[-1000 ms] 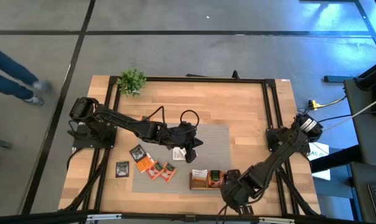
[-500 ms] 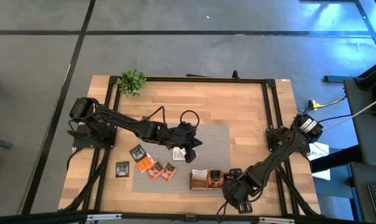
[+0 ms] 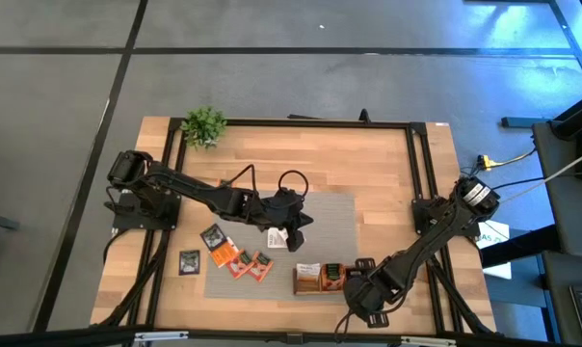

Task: Pick & Place Tea
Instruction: Put the black tea bag into the right compartment of the wooden organizer, then adjust the wooden organizer on the table

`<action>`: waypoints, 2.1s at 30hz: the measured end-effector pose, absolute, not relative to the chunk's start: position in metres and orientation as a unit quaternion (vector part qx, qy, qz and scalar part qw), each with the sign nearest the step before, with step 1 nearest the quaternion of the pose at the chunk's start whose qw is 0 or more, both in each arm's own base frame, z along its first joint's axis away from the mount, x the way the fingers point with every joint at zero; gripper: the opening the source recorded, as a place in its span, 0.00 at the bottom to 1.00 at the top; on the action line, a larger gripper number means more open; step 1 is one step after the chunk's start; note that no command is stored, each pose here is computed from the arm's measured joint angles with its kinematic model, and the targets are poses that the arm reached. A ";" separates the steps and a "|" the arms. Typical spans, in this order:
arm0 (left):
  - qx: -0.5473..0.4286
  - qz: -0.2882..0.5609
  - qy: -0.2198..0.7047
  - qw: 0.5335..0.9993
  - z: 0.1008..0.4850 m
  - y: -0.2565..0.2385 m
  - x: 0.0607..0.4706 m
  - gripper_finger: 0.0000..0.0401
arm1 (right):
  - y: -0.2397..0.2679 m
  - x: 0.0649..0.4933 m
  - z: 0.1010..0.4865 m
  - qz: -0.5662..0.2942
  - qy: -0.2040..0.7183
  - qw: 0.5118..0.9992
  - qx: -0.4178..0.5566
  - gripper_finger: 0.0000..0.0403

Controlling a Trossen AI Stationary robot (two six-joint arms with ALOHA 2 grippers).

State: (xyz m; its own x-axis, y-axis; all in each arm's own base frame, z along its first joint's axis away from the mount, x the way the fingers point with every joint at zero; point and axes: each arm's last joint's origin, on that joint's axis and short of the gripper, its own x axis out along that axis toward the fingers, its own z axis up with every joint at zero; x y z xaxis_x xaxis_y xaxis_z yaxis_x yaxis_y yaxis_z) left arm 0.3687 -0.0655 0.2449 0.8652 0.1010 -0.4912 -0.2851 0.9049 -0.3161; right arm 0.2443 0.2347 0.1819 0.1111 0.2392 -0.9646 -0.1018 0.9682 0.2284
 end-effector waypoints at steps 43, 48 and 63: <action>-0.193 0.102 0.239 0.946 0.245 -0.066 0.369 0.01 | 0.193 0.265 0.202 -0.045 0.630 0.774 -0.041 0.30; -0.192 0.102 0.239 0.946 0.245 -0.066 0.369 0.01 | 0.186 0.267 0.202 -0.057 0.638 0.767 -0.042 0.30; -0.229 0.067 0.262 0.935 0.243 -0.074 0.366 0.01 | 0.166 0.243 0.273 -0.075 0.578 0.812 -0.041 0.30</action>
State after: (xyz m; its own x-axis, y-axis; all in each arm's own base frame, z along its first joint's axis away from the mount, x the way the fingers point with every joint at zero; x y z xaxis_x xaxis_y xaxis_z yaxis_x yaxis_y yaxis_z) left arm 0.3663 -0.0743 0.2427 0.8535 0.0045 -0.5211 -0.2453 0.8858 -0.3940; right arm 0.2434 0.1655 0.2727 0.3209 -0.1697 -0.9318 0.0739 0.9853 -0.1540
